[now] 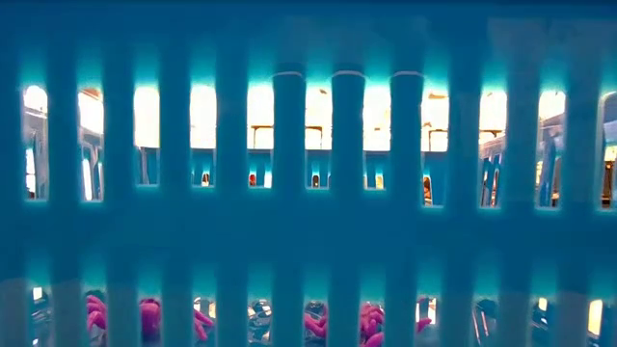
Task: Sort Halloween decoration
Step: Put the green spider toy into the red bin
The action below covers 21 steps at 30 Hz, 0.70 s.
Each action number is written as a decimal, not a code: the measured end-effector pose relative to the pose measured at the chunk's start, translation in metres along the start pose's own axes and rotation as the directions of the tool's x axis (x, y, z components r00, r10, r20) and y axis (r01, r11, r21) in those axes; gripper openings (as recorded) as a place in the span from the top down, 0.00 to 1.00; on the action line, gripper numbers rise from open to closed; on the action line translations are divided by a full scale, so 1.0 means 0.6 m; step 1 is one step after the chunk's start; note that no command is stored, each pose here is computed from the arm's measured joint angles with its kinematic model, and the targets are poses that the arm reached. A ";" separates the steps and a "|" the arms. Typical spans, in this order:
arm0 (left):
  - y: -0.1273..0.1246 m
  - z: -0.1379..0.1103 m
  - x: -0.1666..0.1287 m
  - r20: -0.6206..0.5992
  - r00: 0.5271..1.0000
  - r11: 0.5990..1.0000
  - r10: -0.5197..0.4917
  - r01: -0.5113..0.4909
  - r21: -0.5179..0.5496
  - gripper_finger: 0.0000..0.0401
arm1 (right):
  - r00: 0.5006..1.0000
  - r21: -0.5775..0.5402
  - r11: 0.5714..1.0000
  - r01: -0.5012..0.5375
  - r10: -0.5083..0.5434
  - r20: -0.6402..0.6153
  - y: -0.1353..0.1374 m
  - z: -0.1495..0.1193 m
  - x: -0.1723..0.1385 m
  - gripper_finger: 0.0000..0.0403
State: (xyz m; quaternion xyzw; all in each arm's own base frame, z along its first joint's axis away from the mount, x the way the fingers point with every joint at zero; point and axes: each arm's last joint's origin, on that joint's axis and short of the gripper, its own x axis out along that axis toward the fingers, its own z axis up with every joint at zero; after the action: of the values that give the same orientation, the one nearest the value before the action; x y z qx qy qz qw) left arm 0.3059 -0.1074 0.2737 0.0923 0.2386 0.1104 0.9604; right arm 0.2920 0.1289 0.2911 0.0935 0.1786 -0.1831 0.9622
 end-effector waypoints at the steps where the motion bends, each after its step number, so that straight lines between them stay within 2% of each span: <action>1: 0.000 0.005 0.000 0.028 1.000 1.000 0.001 -0.001 0.007 1.00 | 1.000 -0.002 1.000 0.000 0.000 0.021 0.003 0.002 -0.002 0.71; 5: 0.001 0.018 -0.001 0.098 0.995 0.998 0.035 -0.040 0.041 1.00 | 0.998 -0.013 1.000 -0.022 0.023 0.054 0.012 0.006 -0.007 0.71; 12: 0.003 0.024 -0.002 0.131 0.988 0.995 0.086 -0.092 0.033 1.00 | 0.997 -0.038 0.999 -0.028 0.031 0.070 0.013 0.009 -0.007 0.71; 21: 0.003 0.028 -0.003 0.147 0.986 0.996 0.083 -0.087 0.021 1.00 | 0.995 -0.033 0.999 -0.018 0.021 0.096 0.004 0.020 0.005 0.71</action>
State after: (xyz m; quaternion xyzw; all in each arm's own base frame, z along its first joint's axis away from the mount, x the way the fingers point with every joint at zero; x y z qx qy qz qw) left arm 0.3121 -0.1081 0.2893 0.1235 0.1649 0.1407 0.9684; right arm 0.2991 0.1272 0.3015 0.0709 0.1341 -0.1752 0.9728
